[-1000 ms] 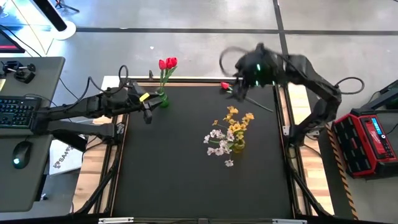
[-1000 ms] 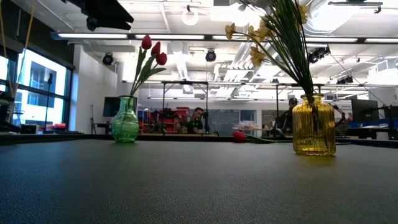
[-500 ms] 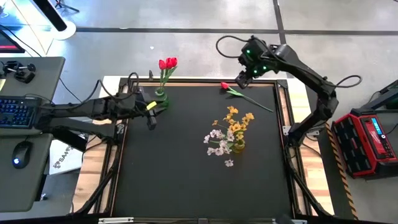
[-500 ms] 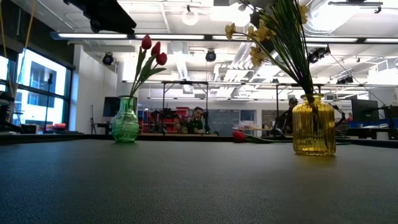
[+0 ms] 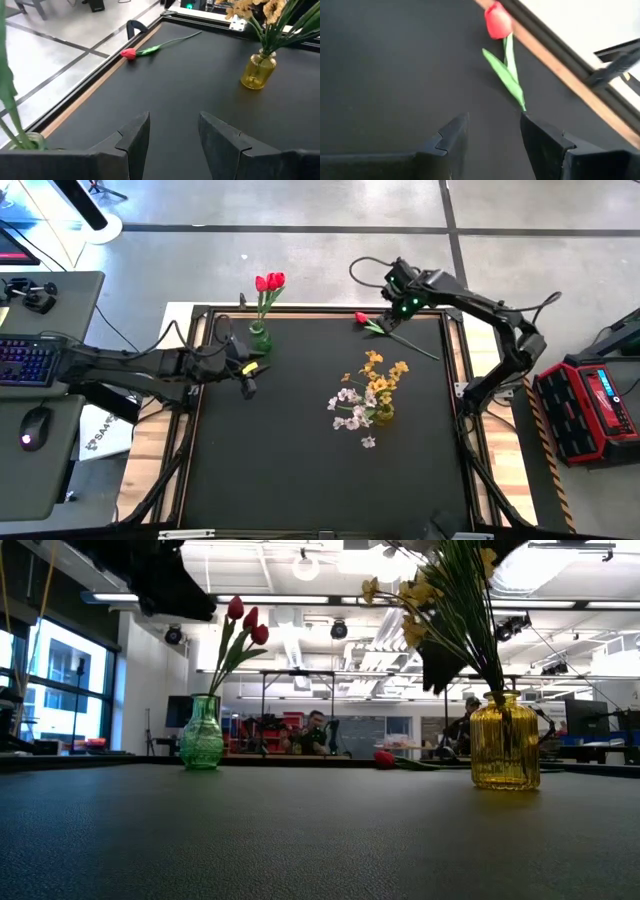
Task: Sort flowers into vase by color
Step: Put the red flower into the green vase
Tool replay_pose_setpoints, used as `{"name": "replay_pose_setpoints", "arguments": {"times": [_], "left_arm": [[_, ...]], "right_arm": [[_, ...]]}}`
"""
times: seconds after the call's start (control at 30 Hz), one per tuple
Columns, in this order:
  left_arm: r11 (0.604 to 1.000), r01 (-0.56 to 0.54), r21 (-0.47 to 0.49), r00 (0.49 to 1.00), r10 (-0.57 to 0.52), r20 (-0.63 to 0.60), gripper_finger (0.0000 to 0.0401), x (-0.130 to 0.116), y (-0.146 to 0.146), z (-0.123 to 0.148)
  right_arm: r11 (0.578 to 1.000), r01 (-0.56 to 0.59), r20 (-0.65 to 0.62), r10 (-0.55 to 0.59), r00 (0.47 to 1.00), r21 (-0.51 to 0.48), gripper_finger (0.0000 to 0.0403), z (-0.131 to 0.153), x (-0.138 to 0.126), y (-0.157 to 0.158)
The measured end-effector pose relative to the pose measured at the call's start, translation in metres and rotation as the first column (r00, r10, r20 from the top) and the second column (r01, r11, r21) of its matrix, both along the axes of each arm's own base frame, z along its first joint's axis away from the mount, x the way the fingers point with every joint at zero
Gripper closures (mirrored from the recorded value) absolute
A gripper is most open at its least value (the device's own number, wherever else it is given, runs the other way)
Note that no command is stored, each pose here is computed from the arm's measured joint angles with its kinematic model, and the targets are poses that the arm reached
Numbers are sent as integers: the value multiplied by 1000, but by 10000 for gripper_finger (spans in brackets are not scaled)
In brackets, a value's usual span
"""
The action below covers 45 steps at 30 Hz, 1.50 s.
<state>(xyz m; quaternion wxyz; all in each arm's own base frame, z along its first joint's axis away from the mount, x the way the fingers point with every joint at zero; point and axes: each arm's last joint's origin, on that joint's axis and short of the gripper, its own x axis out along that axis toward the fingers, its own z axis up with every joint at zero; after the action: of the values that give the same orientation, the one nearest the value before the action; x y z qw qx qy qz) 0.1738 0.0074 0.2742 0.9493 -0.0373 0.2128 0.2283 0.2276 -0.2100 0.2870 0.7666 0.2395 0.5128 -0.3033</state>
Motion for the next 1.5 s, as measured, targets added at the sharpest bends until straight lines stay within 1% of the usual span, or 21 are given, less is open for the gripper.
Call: {"name": "replay_pose_setpoints", "arguments": {"times": [0.13,0.27,0.43,0.63,0.77,1.0,1.2,1.37,1.5], "left_arm": [[1000,12,-11,1000,-12,17,245,1,-3,-10],[999,22,-28,998,-20,60,245,3,-6,-19],[999,43,-31,993,-39,112,245,5,-9,-33],[998,60,-35,980,-52,193,245,5,-12,-48],[997,73,-36,971,-63,232,245,3,-14,-58],[995,86,-59,948,-63,311,245,0,-16,-70],[994,86,-62,938,-60,340,245,-4,-15,-78],[994,86,-62,939,-60,338,245,-4,-15,-80],[994,86,-62,939,-60,338,245,-4,-15,-80]], "right_arm": [[1000,-17,-13,18,1000,11,238,-29,-3,0],[1000,-5,-31,6,999,25,238,-53,-12,-3],[999,13,1,-13,1000,46,238,-77,-23,-6],[1000,26,32,-26,999,18,238,-104,-30,-5],[1000,9,92,-9,996,7,238,-119,-31,-1],[999,9,130,-4,991,-33,238,-125,-30,-2],[995,-15,250,39,967,-97,233,-125,-24,-5],[989,-26,282,68,957,-148,205,-122,-21,-8],[986,-47,280,90,956,-158,173,-122,-21,-8]]}}
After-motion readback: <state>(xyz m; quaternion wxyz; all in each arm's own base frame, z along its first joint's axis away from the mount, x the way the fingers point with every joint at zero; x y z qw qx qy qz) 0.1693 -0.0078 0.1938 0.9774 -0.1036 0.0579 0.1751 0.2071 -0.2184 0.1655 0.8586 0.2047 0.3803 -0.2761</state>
